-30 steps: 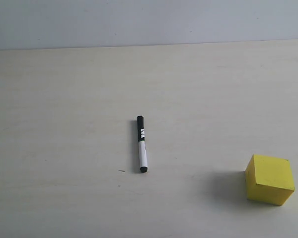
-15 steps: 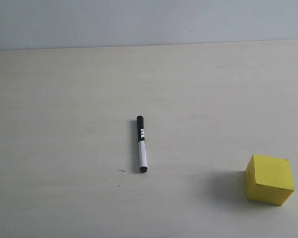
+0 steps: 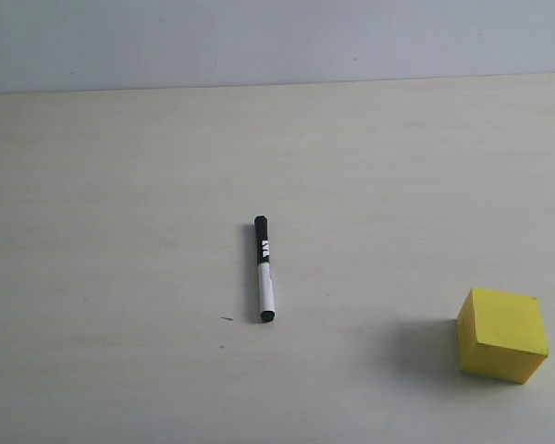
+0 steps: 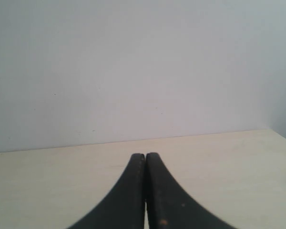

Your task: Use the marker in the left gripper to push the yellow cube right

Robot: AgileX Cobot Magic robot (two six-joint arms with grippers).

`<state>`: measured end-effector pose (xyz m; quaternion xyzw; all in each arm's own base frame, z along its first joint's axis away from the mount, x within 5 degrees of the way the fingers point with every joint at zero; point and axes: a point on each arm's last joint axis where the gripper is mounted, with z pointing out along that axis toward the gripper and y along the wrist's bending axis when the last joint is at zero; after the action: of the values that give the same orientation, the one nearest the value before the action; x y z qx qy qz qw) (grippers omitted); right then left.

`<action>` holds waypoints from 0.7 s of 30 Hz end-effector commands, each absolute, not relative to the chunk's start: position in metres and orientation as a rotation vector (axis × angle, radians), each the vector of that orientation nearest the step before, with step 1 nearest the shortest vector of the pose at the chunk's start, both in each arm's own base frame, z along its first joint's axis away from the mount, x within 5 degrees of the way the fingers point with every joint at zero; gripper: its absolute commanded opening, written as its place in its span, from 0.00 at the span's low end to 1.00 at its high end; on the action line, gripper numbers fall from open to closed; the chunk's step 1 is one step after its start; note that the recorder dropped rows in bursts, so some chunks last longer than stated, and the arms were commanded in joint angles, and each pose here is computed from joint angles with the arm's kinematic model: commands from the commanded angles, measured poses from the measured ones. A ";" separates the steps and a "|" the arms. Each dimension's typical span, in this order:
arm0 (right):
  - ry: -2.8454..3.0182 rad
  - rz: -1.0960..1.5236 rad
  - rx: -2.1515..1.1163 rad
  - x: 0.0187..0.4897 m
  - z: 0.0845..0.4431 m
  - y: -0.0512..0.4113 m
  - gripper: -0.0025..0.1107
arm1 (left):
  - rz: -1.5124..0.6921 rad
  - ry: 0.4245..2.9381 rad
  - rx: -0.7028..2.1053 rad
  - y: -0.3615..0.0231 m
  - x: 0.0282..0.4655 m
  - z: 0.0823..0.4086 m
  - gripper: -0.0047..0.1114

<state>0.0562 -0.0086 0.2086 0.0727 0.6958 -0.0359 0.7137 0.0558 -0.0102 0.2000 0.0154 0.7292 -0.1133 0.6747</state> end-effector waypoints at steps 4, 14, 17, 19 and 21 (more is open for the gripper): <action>1.537 -0.085 0.163 0.056 0.208 -0.009 0.02 | -0.255 1.625 0.034 -0.010 0.055 0.201 0.04; 1.537 -0.085 0.163 0.056 0.208 -0.009 0.02 | -0.255 1.625 0.034 -0.010 0.055 0.201 0.04; 1.537 -0.085 0.163 0.056 0.208 -0.009 0.02 | -0.255 1.625 0.034 -0.010 0.055 0.201 0.04; 1.533 -0.088 0.161 0.056 0.208 -0.009 0.02 | -0.255 1.625 0.034 -0.010 0.055 0.201 0.04; 1.533 -0.088 0.161 0.056 0.208 -0.009 0.02 | -0.255 1.625 0.034 -0.010 0.055 0.201 0.04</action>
<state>0.0562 -0.0086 0.2086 0.0727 0.6958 -0.0359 0.7137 0.0558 -0.0102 0.2000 0.0154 0.7292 -0.1133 0.6747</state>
